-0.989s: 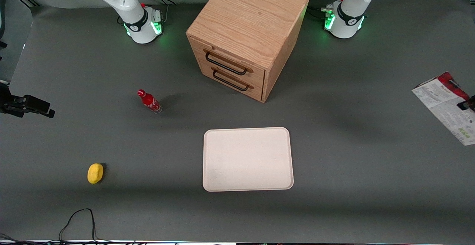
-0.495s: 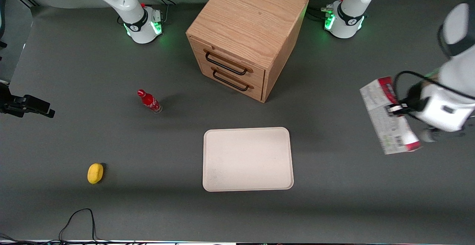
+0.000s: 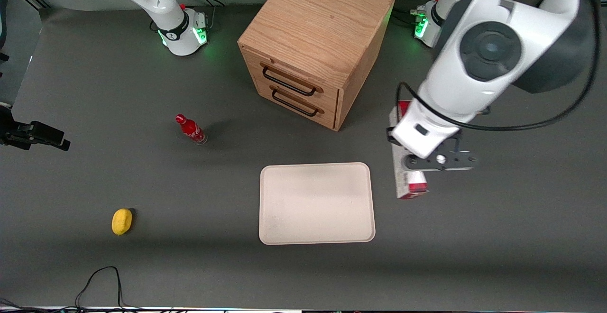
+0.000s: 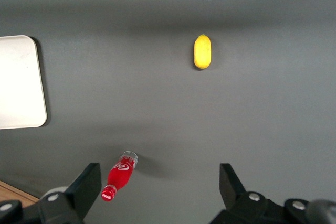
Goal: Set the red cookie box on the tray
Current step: 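Carry the box over the white tray and lower it onto the tray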
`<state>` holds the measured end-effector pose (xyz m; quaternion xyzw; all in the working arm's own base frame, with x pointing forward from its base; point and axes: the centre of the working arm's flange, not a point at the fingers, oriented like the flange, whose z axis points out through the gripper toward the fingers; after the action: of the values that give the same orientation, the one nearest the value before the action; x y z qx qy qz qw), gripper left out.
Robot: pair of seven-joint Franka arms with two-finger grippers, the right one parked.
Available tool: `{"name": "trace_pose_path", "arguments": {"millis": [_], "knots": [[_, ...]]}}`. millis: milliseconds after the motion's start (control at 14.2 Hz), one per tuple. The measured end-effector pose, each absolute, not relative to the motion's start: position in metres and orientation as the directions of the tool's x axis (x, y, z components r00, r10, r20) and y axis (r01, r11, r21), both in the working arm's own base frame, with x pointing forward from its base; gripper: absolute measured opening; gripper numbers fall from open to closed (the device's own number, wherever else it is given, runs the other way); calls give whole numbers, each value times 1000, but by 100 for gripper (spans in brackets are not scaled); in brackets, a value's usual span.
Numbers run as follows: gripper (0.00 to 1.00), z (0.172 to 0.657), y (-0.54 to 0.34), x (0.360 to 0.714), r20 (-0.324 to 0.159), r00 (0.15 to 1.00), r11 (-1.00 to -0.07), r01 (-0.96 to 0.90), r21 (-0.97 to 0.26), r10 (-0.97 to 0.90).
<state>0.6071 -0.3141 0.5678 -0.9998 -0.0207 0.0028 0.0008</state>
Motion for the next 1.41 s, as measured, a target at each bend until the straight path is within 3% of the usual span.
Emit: {"name": "trace_pose_path", "arguments": {"millis": [353,707,989,1413], "knots": [[2,530,-369,601,15,997,-997,78,-21,78],[2,425,-382,646,58,995,-997,78,-24,77],[2,341,-389,663,54,998,-999,32,-35,30],[2,275,-392,666,57,998,-1000,10,-18,9]]}}
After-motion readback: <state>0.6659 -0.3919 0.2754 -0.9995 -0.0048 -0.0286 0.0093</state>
